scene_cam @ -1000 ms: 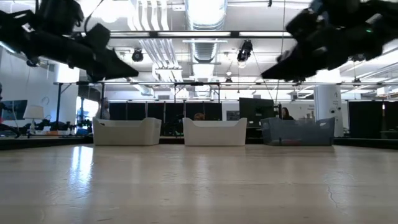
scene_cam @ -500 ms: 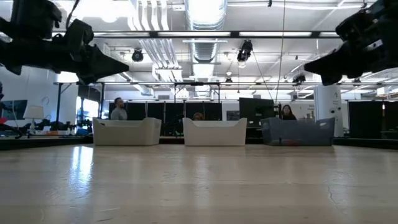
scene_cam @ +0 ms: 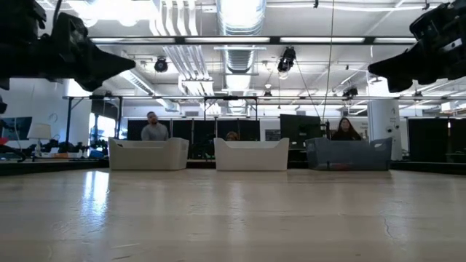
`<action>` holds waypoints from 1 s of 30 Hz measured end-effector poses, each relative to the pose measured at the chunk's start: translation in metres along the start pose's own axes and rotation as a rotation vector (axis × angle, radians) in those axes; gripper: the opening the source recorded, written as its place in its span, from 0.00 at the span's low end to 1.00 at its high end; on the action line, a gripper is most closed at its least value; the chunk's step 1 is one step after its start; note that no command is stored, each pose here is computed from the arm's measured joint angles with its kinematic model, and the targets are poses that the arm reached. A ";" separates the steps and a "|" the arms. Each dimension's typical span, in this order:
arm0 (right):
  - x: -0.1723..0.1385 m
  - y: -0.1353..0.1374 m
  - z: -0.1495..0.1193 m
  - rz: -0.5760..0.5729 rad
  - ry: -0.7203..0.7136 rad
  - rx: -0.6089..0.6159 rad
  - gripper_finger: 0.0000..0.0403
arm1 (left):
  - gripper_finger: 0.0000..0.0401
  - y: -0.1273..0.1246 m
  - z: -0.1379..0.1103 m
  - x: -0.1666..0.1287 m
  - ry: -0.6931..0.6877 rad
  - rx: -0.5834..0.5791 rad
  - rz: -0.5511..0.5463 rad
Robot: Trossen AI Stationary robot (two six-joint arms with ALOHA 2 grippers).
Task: Pick & Place Markers
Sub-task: Return to Home Position
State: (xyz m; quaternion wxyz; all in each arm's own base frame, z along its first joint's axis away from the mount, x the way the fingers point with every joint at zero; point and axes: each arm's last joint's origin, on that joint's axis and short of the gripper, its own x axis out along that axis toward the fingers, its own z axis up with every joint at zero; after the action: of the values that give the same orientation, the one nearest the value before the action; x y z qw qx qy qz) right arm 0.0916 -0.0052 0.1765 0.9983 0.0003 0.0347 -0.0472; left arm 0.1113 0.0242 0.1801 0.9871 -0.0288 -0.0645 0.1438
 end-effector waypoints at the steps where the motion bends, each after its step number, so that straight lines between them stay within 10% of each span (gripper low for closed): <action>1: 0.001 0.000 -0.002 0.001 -0.004 0.000 0.02 | 0.00 0.000 -0.001 -0.001 0.011 0.004 -0.010; 30: 0.008 -0.004 -0.008 -0.133 -0.088 0.058 0.02 | 0.00 0.003 -0.011 -0.016 0.102 -0.110 0.039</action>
State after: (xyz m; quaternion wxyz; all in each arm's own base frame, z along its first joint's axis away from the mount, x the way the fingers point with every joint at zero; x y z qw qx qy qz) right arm 0.0984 -0.0097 0.1678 0.9931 0.0247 -0.0107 -0.1145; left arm 0.0967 0.0222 0.1670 0.9830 -0.0916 -0.0211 0.1575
